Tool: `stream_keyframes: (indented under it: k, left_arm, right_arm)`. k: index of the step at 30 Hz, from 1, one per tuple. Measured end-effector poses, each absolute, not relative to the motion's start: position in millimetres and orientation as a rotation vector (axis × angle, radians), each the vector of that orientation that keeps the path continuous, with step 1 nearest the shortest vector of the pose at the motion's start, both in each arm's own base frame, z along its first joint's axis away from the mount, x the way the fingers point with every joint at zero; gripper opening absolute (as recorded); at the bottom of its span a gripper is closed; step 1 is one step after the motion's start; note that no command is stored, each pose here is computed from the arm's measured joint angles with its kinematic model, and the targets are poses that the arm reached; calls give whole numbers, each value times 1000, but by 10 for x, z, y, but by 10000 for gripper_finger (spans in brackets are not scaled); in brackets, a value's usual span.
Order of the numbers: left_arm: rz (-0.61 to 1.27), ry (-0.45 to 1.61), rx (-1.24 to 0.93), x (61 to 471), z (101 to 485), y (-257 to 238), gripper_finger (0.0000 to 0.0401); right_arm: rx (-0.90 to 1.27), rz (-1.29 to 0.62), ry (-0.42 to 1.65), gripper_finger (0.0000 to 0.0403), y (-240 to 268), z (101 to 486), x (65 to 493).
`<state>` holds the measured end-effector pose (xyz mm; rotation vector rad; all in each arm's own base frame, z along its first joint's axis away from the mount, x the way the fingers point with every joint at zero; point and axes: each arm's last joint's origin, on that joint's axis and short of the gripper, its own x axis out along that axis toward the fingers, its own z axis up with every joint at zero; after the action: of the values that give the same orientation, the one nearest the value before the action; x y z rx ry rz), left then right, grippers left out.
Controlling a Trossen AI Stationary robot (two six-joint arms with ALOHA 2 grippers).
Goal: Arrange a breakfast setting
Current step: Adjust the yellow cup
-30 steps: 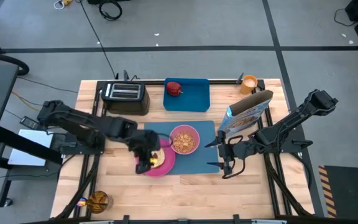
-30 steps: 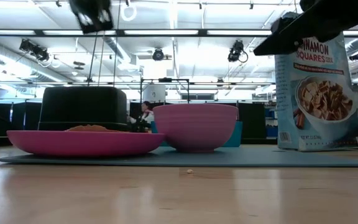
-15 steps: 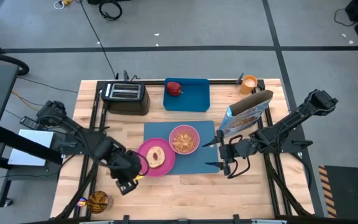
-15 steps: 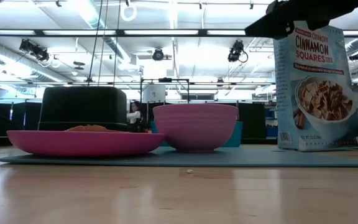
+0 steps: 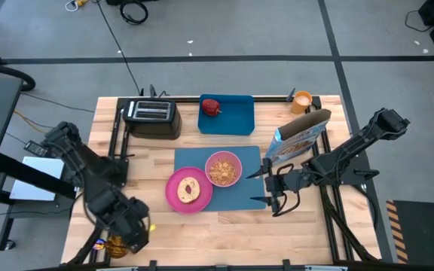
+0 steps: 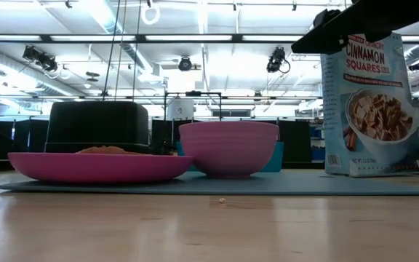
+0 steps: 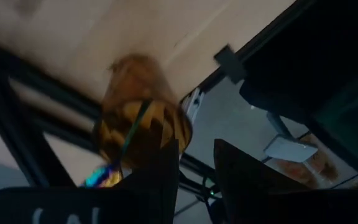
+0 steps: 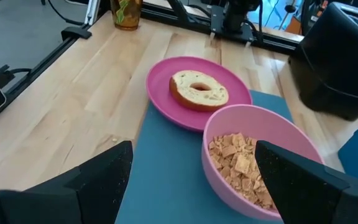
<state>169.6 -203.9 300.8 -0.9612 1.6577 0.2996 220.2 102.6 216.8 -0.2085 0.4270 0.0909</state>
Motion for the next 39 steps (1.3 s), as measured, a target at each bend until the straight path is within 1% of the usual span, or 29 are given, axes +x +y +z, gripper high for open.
stream_keyframes:
  k: [3, 8, 12, 15, 18, 23, 34, 39]
  left_arm:
    - [366, 1658, -995, 1580, 3004, -2139, 108]
    - [465, 1577, -1062, 1506, 2940, -2309, 108]
    - [588, 1553, -1107, 1526, 2822, -2402, 108]
    - [620, 1548, -1136, 1593, 2712, -2503, 108]
    - [642, 1552, -1142, 1651, 2596, -2592, 108]
    - [716, 1638, -1116, 1654, 2489, -2635, 108]
    - [711, 1627, -1106, 1652, 2490, -2628, 108]
    - [711, 1654, -1099, 1630, 2490, -2635, 108]
  right_arm:
    - [-204, 95, 429, 348, 1037, 2166, 2195]
    - [-201, 106, 432, 348, 1066, 2163, 2180]
    - [-199, 113, 431, 348, 1083, 2162, 2171]
    - [-180, 113, 442, 348, 1093, 2153, 2160]
    - [-169, 116, 456, 348, 1107, 2140, 2146]
    - [-170, 135, 456, 348, 1149, 2139, 2122]
    - [-159, 200, 453, 348, 1300, 2140, 2033]
    - [-163, 217, 451, 348, 1335, 2140, 2010]
